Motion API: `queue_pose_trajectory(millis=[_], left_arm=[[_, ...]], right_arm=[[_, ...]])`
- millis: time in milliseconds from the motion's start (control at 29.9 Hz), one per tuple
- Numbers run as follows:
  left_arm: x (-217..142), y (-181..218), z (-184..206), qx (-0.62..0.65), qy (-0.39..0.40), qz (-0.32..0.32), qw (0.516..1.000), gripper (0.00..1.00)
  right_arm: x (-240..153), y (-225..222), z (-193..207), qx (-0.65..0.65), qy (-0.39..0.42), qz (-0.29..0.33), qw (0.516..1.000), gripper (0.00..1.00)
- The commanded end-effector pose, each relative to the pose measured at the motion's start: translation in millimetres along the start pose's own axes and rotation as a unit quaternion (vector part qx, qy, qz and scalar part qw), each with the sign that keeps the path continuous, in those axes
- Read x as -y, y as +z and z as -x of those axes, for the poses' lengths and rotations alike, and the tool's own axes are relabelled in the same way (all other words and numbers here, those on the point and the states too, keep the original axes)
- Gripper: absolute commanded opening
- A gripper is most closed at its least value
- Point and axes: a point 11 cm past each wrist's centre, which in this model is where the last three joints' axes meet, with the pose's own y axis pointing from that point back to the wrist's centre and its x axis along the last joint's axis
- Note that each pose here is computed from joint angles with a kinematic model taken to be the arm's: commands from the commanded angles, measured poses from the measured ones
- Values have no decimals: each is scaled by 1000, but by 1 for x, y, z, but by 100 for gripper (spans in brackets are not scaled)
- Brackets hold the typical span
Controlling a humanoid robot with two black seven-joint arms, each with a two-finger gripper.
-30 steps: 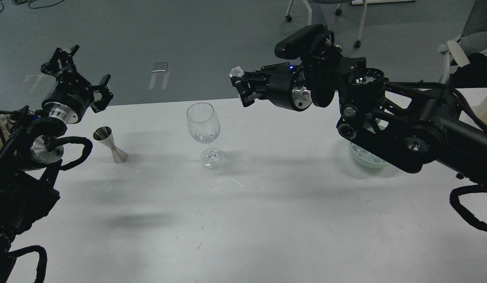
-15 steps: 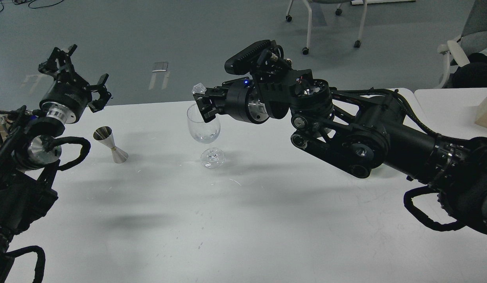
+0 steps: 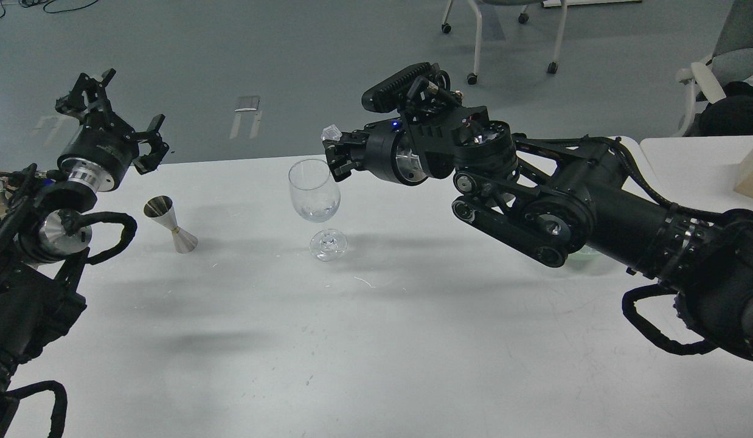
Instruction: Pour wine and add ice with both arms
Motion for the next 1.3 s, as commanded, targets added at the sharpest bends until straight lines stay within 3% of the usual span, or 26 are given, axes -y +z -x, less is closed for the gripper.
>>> queue_pose_trajectory(millis=[0, 802, 902, 936, 1103, 1270], left_arm=[[0, 1, -1, 0, 0, 1, 1000, 98], [-3, 3, -5, 1, 4, 6, 1000, 98], [-3, 2, -5, 1, 3, 6, 1000, 98], [-3, 2, -5, 1, 3, 6, 1000, 98], [-3, 2, -5, 0, 4, 6, 1000, 98], [-3, 2, -5, 0, 4, 6, 1000, 98]], right_arm=[[0, -5, -1, -4, 1, -6, 1000, 5], [-4, -24, -4, -7, 9, -40, 999, 6], [-4, -24, -2, -6, 8, -39, 999, 24], [-4, -23, -2, -6, 8, -39, 999, 37], [-4, -23, -2, -6, 8, -38, 999, 46], [-4, -23, -3, -7, 9, -39, 999, 47]])
